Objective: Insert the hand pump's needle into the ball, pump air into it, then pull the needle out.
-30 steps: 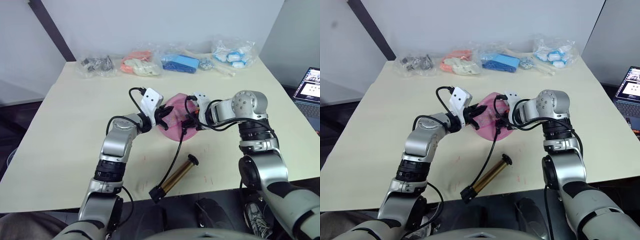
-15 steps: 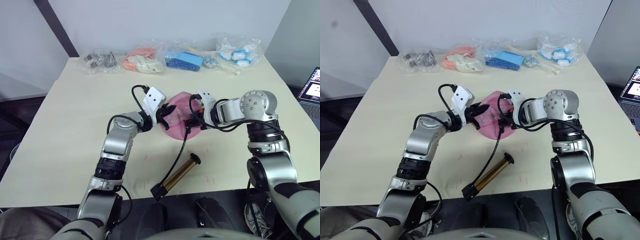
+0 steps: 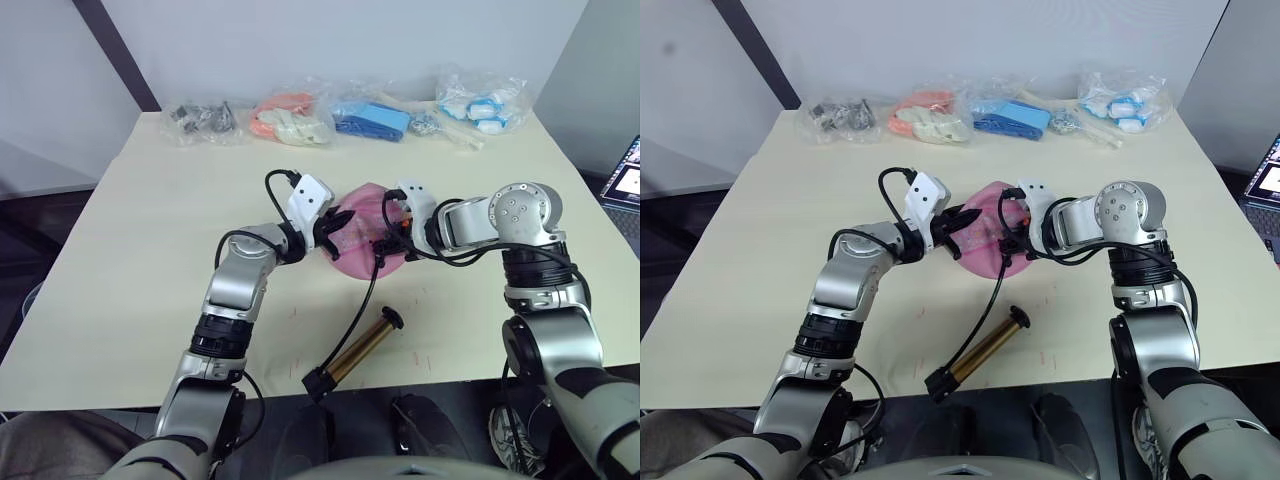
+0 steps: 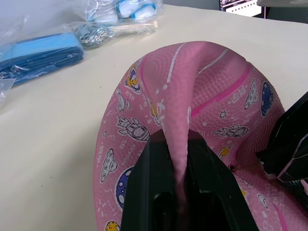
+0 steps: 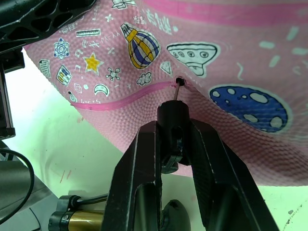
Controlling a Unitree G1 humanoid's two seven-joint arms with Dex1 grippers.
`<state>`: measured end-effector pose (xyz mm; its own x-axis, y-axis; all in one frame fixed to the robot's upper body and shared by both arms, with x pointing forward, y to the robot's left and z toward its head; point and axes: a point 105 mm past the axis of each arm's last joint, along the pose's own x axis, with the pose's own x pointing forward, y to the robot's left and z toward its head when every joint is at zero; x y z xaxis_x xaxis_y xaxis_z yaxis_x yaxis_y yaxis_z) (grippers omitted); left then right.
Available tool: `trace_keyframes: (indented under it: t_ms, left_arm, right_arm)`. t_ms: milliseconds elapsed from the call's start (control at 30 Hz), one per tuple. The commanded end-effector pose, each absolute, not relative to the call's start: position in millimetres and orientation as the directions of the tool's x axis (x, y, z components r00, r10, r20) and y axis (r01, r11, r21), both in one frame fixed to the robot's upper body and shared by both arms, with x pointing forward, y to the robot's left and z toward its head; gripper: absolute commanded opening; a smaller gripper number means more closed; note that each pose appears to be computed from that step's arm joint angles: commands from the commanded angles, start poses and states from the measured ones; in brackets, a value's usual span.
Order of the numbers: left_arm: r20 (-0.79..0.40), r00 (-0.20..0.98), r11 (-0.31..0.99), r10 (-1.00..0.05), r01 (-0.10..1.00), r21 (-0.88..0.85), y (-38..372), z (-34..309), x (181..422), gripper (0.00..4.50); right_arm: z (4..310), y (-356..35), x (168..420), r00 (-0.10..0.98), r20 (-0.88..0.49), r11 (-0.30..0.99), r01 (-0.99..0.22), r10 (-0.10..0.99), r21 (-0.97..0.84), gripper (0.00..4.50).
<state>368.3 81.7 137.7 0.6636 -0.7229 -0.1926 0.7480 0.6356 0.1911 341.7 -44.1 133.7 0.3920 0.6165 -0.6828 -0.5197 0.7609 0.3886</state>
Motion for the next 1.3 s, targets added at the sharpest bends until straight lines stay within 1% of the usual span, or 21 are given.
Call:
trace_keyframes:
  t_ms: [33, 500, 700, 767, 833, 1200, 1300]
  left_arm:
    - [-0.344, 0.469, 0.476, -0.813, 0.876, 0.070, 42, 86, 341, 0.04]
    - [-0.344, 0.484, 0.488, -0.804, 0.869, 0.084, 42, 87, 344, 0.04]
    - [-0.346, 0.484, 0.488, -0.804, 0.869, 0.082, 42, 85, 345, 0.04]
    - [-0.346, 0.486, 0.491, -0.803, 0.868, 0.082, 43, 85, 345, 0.00]
    - [-0.345, 0.489, 0.493, -0.801, 0.866, 0.082, 43, 85, 346, 0.00]
    - [-0.347, 0.493, 0.499, -0.798, 0.863, 0.079, 44, 82, 345, 0.00]
    - [-0.348, 0.494, 0.500, -0.797, 0.862, 0.081, 44, 82, 346, 0.00]
  right_arm:
    - [150, -26, 332, 0.369, -0.623, 0.689, -0.600, 0.690, 0.408, 0.32]
    - [153, -38, 327, 0.409, -0.612, 0.703, -0.607, 0.677, 0.371, 0.32]
    - [153, -39, 325, 0.404, -0.615, 0.698, -0.616, 0.678, 0.365, 0.32]
    - [153, -41, 324, 0.405, -0.616, 0.698, -0.620, 0.676, 0.359, 1.34]
    - [154, -43, 324, 0.410, -0.615, 0.700, -0.621, 0.674, 0.353, 2.08]
    - [161, -63, 315, 0.432, -0.606, 0.702, -0.634, 0.668, 0.323, 2.08]
    - [163, -72, 310, 0.449, -0.611, 0.709, -0.647, 0.652, 0.281, 2.08]
